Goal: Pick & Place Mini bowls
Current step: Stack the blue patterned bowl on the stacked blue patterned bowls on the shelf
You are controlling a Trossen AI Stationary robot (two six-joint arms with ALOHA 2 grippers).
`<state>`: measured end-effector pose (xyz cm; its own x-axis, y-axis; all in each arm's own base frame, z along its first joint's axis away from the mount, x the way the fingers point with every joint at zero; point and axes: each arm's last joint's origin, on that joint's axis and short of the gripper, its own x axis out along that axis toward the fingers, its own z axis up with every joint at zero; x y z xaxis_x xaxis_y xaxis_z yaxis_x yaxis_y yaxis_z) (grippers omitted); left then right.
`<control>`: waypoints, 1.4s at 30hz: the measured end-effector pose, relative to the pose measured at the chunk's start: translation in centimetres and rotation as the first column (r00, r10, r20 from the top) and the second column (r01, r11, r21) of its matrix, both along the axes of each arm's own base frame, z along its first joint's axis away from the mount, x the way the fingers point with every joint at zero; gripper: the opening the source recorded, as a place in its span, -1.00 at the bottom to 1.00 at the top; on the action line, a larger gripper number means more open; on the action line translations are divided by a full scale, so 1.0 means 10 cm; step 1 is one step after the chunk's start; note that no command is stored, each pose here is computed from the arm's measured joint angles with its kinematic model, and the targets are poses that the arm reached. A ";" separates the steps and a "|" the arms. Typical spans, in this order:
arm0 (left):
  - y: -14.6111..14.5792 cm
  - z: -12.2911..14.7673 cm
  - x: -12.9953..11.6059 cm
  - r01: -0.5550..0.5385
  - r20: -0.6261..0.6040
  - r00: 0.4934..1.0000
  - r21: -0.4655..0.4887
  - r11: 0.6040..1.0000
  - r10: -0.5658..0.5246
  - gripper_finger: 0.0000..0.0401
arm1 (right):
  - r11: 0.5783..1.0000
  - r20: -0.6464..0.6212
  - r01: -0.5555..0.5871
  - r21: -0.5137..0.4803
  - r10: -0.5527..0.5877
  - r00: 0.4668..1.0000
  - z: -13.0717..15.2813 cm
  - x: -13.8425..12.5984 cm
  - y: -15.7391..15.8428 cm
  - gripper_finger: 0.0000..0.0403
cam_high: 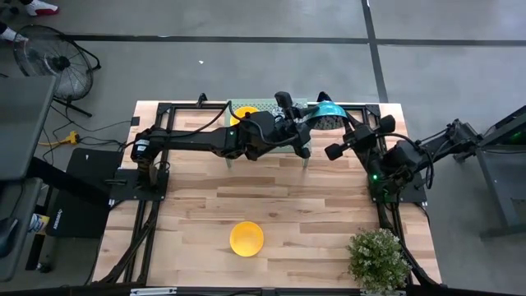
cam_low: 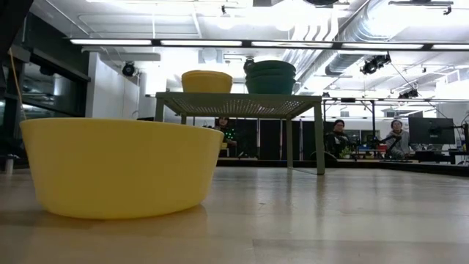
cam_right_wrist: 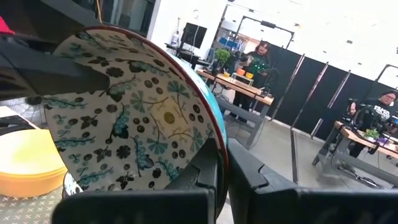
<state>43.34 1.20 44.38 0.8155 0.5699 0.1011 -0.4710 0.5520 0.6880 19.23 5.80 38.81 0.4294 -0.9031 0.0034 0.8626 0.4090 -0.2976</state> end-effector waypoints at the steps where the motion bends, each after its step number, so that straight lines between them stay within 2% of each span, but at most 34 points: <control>1: 0.00 0.00 0.00 -0.003 -0.007 1.000 0.011 1.000 0.003 -0.49 | 1.000 0.002 0.000 0.001 0.000 1.000 0.00 0.00 0.00 -0.98; 5: 0.00 0.00 0.00 -0.013 -0.029 0.999 0.046 0.999 0.015 -0.49 | 1.000 0.004 0.000 0.002 0.000 1.000 0.00 0.00 0.00 -0.98; 11: 0.01 0.01 0.00 -0.024 -0.088 0.995 0.149 0.989 0.037 -0.49 | 1.000 0.005 0.000 0.002 0.000 1.000 0.00 0.00 0.00 -0.98; 16: 0.01 0.04 0.00 -0.029 -0.150 0.986 0.294 0.955 0.076 -0.49 | 1.000 0.010 0.000 0.004 0.000 1.000 0.00 0.00 0.00 -0.98; 19: -0.02 0.04 0.00 0.017 -0.232 0.968 0.431 0.902 0.093 -0.49 | 1.000 0.010 0.003 0.006 -0.003 1.000 0.00 -0.01 0.00 -0.98; 23: -0.10 0.06 0.00 0.081 -0.326 0.932 0.614 0.785 0.159 -0.49 | 1.000 0.008 0.022 0.008 -0.022 1.000 0.01 -0.01 -0.04 -0.99; 27: -0.18 0.07 -0.02 0.102 -0.388 0.877 0.728 0.678 0.284 -0.49 | 1.000 0.003 0.023 0.005 -0.023 1.000 0.00 -0.01 -0.04 -1.00; 29: -0.19 0.07 -0.02 0.098 -0.406 0.845 0.757 0.646 0.349 -0.49 | 0.999 -0.004 0.032 0.006 -0.032 0.999 0.00 -0.01 -0.04 -1.00; 33: -0.13 0.17 -0.09 -0.003 -0.383 0.785 0.784 0.620 0.488 -0.49 | 1.000 -0.011 0.018 -0.005 -0.018 1.000 0.00 0.00 -0.04 -1.00; 37: -0.10 0.25 -0.15 -0.144 -0.334 0.734 0.774 0.616 0.591 -0.49 | 0.999 0.011 0.039 0.009 -0.039 0.999 0.01 0.00 -0.07 -1.00; 42: -0.01 0.46 -0.37 -0.227 -0.318 0.687 0.760 0.609 0.653 -0.49 | 0.998 0.037 0.056 0.021 -0.057 0.998 0.04 -0.03 -0.12 -1.00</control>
